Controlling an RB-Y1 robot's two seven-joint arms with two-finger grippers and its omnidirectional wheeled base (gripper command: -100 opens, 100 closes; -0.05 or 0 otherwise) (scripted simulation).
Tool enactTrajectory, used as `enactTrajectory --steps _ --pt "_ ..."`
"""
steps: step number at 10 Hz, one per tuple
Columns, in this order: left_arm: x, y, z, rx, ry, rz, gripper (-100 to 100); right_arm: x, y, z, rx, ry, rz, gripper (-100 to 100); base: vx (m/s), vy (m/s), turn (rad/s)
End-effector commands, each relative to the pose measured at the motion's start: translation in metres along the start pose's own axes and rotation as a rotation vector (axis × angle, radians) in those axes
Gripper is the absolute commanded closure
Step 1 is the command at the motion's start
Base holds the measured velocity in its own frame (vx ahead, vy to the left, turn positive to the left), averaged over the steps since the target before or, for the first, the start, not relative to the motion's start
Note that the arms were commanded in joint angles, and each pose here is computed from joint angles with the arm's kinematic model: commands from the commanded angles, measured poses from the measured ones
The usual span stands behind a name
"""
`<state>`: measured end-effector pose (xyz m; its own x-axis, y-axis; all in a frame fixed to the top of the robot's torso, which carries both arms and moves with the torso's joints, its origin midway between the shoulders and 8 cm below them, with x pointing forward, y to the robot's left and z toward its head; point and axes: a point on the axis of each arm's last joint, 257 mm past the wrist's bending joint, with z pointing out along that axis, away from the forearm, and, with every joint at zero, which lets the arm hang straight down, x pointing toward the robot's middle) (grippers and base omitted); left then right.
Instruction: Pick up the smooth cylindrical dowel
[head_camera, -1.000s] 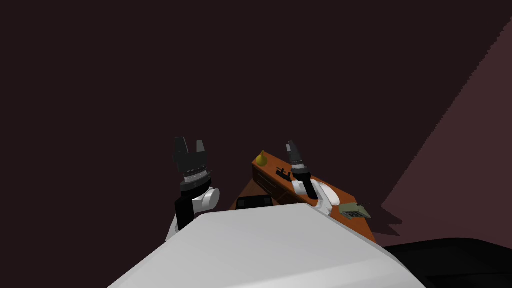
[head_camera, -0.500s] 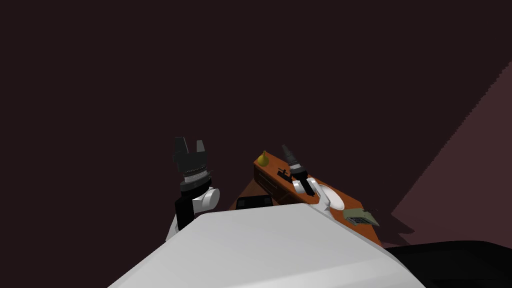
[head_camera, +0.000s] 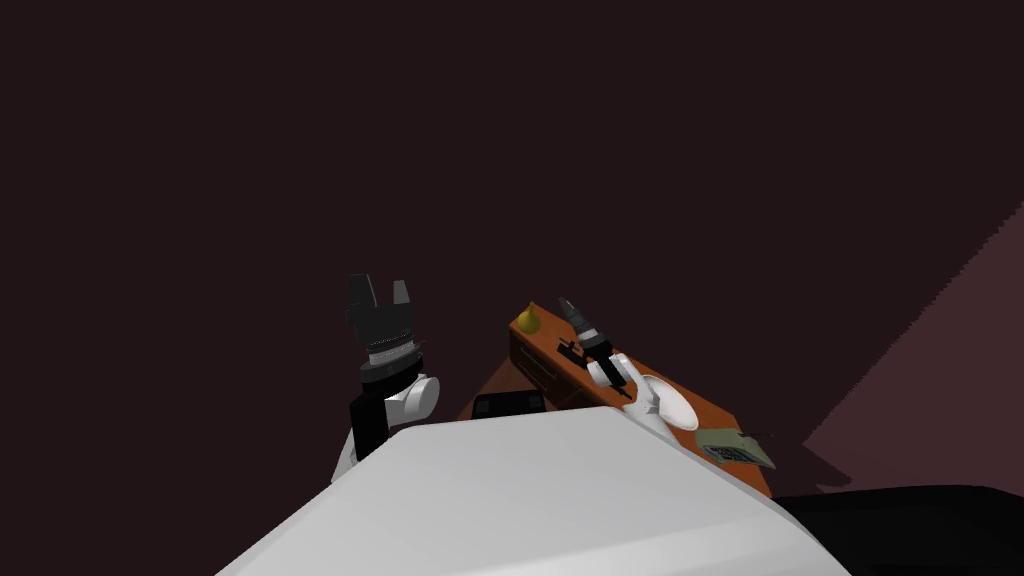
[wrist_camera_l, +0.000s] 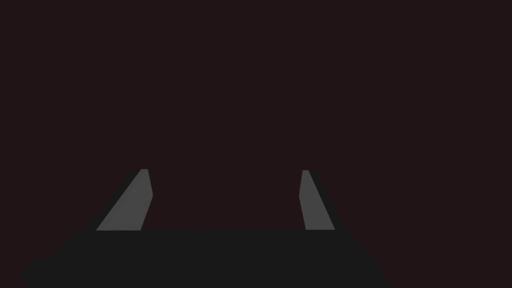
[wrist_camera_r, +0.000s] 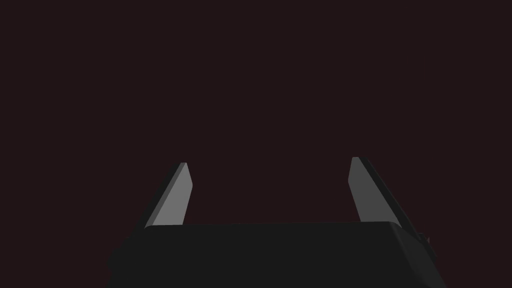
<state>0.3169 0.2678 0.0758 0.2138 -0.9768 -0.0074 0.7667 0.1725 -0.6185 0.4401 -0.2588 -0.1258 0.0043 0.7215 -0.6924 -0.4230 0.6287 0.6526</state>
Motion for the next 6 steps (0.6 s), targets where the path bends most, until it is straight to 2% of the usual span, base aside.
enactTrajectory --steps 1,3,4,5,6 --pt "0.0 0.0 0.0 0.0 0.0 0.0 0 0.012 -0.015 -0.002 0.015 0.054 -0.053 -100 0.0 0.001 0.115" --pt "0.0 0.0 0.0 0.0 0.0 0.0 0 0.016 -0.025 -0.005 0.036 0.062 -0.048 -100 0.0 -0.001 0.041" --pt "0.0 0.0 0.0 0.0 0.0 0.0 0 0.024 -0.037 -0.007 0.046 0.112 -0.098 -100 -0.001 0.003 0.112" --pt "0.0 0.0 0.0 0.0 0.0 0.0 0 0.029 -0.047 -0.011 0.069 0.121 -0.094 -100 -0.002 0.0 0.095" --pt "0.0 0.0 0.0 0.0 0.0 0.0 0 0.036 -0.056 -0.013 0.071 0.169 -0.143 -100 -0.004 0.004 0.151"
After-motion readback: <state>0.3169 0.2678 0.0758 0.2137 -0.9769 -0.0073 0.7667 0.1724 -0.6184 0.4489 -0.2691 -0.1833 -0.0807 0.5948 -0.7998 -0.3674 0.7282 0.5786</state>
